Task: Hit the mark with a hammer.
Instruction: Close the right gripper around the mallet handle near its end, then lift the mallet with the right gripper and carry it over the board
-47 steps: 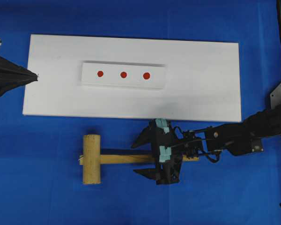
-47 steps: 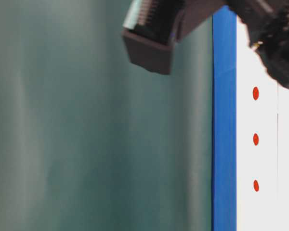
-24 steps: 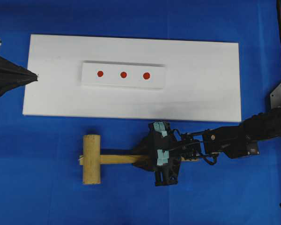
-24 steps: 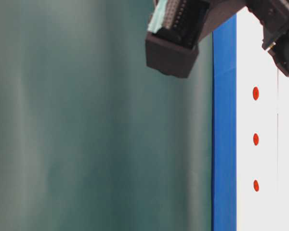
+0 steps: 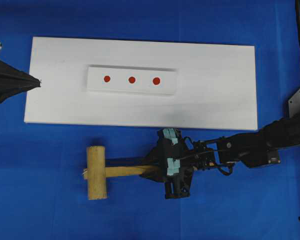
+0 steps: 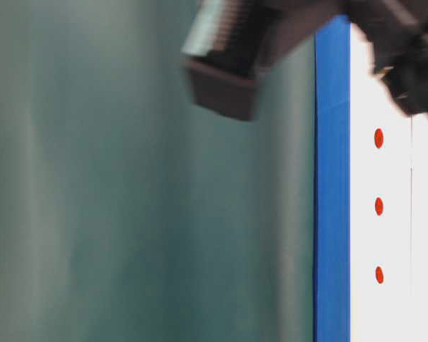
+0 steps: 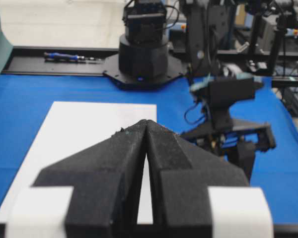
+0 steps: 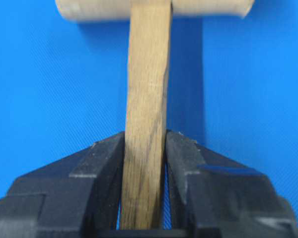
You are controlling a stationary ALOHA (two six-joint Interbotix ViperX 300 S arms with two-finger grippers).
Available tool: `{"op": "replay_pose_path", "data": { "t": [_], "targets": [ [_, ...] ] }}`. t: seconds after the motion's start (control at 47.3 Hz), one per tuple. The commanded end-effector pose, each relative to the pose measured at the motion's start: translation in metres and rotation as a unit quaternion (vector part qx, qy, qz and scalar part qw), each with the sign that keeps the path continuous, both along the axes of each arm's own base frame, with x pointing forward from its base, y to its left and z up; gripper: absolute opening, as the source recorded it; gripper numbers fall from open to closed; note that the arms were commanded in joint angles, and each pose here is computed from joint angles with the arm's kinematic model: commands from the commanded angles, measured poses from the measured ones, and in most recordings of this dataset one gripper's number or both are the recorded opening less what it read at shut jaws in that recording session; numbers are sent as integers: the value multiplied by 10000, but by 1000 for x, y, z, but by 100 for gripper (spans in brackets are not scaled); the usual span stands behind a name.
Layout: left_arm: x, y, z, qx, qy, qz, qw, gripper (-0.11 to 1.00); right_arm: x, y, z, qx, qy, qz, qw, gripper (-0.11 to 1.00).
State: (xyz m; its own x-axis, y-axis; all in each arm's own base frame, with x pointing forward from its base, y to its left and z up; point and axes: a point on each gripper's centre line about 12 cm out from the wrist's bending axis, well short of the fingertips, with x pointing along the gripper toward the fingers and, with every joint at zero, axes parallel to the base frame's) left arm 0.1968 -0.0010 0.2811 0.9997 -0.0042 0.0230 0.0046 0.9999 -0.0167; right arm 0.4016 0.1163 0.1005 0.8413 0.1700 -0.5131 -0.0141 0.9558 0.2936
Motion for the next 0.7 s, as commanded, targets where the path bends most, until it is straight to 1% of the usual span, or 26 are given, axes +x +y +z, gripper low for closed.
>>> {"op": "replay_pose_path", "data": {
  "t": [0.0, 0.275, 0.402, 0.465, 0.529, 0.677],
  "targets": [
    [1, 0, 5, -31, -61, -5, 10000, 0, 5, 3, 42, 156, -443, 19, 9989, 9],
    [0, 0, 6, -31, -100, -7, 9999, 0, -4, -6, 97, 298, -634, 29, 9975, 9],
    [-1, 0, 8, -31, -130, -7, 9999, 0, -11, -11, 125, 348, -823, 44, 9960, 9],
    [-1, 0, 8, -39, -146, -5, 9999, 0, -13, -12, 134, 352, -925, 51, 9951, 9],
    [-2, -1, 9, -39, -161, -21, 9999, 0, -14, -14, 137, 329, -963, 59, 9948, 9],
    [-2, -1, 8, -32, -153, -22, 9999, 0, -12, -21, 136, 317, -952, -39, 9950, 9]
  ]
}}
